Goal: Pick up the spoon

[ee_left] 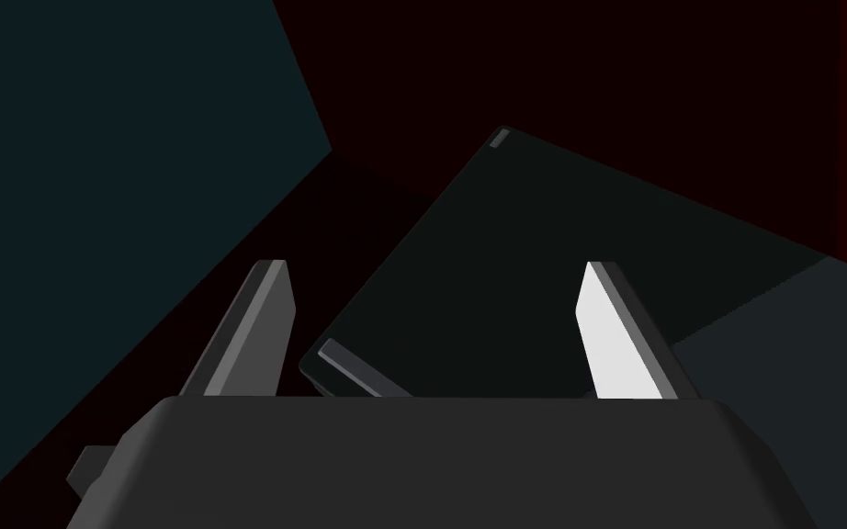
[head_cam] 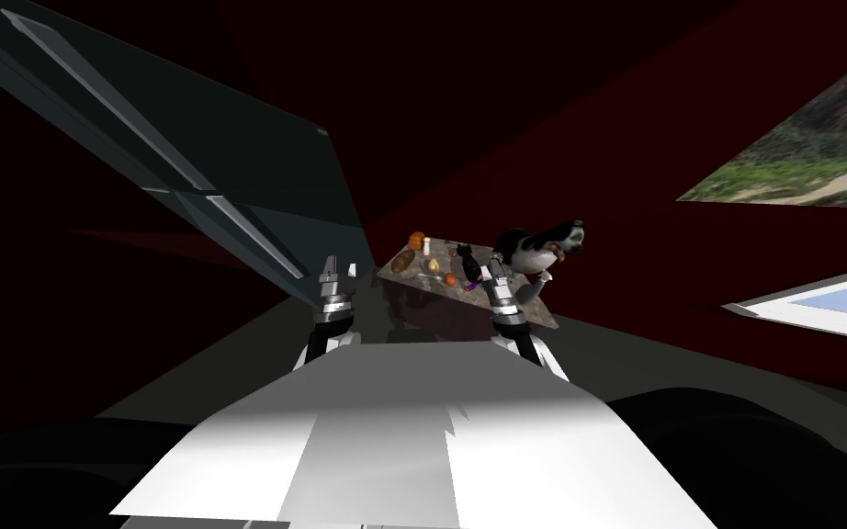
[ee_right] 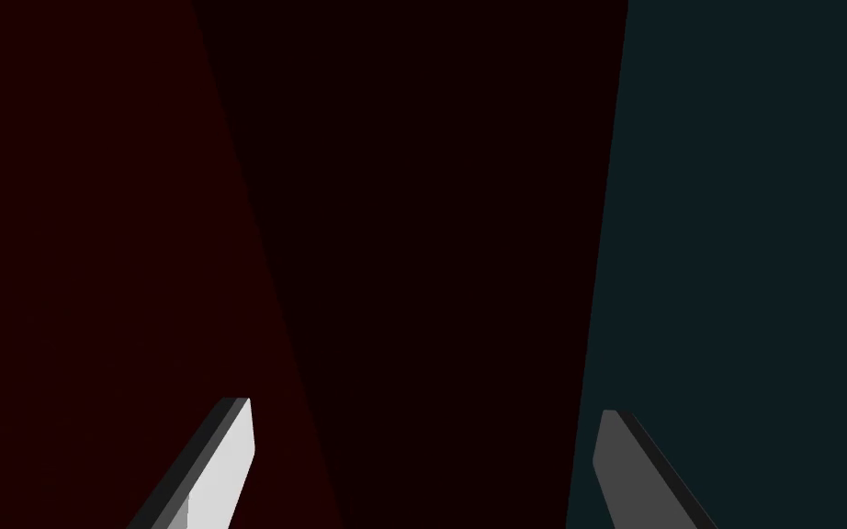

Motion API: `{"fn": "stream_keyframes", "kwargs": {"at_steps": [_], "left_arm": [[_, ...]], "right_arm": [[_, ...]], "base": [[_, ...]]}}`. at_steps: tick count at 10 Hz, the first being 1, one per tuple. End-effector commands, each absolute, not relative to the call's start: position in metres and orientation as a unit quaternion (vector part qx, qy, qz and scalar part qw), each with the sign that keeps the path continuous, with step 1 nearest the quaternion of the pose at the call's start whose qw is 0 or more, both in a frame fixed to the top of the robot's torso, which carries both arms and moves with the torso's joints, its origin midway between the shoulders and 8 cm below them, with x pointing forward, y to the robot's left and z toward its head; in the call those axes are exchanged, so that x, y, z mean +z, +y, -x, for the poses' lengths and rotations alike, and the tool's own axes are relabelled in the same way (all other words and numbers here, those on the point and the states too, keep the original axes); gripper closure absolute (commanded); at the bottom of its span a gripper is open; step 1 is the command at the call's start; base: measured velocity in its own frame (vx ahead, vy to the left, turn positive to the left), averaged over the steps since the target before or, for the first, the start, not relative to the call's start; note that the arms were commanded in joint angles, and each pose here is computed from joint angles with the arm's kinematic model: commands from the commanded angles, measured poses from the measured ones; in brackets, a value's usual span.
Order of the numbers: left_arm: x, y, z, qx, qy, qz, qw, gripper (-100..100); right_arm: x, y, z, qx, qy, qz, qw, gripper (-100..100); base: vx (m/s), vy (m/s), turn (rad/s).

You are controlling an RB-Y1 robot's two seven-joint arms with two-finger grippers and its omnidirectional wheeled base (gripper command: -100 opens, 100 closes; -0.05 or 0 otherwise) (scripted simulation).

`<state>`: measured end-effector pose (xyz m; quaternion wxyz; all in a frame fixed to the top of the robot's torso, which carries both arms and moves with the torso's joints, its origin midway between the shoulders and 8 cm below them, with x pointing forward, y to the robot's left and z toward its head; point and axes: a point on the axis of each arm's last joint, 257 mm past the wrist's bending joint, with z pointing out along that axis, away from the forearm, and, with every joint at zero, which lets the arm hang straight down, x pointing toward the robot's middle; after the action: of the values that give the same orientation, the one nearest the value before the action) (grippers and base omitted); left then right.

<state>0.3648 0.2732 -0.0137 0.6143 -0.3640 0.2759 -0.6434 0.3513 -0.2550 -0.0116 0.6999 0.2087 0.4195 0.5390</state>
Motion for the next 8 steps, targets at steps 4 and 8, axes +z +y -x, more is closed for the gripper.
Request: {"fn": "stream_keyframes", "kwargs": {"at_steps": [4, 8], "left_arm": [[-0.014, 0.273, -0.365, -0.643, 0.276, 0.364, 0.614, 0], [-0.014, 0.273, -0.365, -0.643, 0.276, 0.364, 0.614, 0]], "right_arm": [[-0.044, -0.251, -0.355, 0.519, 0.486, -0.176, 0.681, -100], [-0.078, -0.251, -0.355, 0.494, 0.551, -0.147, 0.656, -100]], "base": [[0.0, 0.086, -0.058], [0.021, 0.094, -0.036]]}}
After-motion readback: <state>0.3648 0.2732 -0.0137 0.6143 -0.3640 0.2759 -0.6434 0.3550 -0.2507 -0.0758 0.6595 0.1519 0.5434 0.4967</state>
